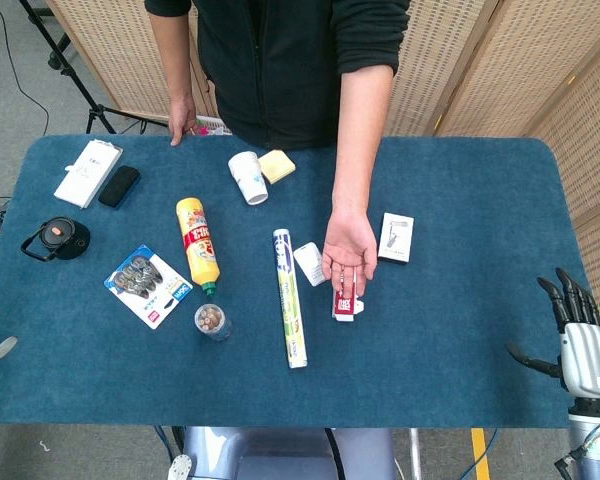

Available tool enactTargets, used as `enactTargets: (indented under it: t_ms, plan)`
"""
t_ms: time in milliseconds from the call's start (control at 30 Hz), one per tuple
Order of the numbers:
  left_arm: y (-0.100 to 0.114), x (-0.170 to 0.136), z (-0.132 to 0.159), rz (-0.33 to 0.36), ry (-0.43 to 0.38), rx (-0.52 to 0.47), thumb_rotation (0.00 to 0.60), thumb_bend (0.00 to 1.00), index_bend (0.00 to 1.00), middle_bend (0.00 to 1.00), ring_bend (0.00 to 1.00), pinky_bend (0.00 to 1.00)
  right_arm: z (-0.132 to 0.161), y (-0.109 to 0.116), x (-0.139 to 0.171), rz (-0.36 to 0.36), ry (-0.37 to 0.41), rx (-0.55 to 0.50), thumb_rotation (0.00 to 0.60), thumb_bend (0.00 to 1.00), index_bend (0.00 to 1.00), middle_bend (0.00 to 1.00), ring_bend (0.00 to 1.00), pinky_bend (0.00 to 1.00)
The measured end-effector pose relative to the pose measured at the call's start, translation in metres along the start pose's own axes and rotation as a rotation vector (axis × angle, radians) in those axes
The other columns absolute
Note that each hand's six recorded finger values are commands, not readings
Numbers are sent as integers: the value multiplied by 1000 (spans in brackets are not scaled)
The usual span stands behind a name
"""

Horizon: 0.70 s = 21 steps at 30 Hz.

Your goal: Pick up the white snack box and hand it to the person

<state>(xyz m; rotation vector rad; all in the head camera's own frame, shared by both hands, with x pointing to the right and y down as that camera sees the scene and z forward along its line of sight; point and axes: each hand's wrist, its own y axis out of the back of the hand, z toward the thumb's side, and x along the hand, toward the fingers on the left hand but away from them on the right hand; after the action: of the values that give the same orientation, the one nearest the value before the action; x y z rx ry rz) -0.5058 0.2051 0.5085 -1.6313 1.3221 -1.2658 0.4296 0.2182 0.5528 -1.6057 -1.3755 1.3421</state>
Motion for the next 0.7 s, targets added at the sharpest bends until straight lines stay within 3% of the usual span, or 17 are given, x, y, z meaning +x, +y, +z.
enactTargets:
  t_ms: [333,500,700]
  plan:
    - [0,1,0,2,-1,4,600,0,0,0,0,17,2,-9,0,38,-1,11,600,0,103,0,0,52]
    - [-3,4,1,-4,-3,9,600,0,0,0,0,17,7,-30,-7,122,11,-12,600,0,103,0,0,48]
    - [-6,6,2,-10,-3,15,600,0,0,0,0,17,35,-58,-32,234,63,-77,600,0,103,0,0,48]
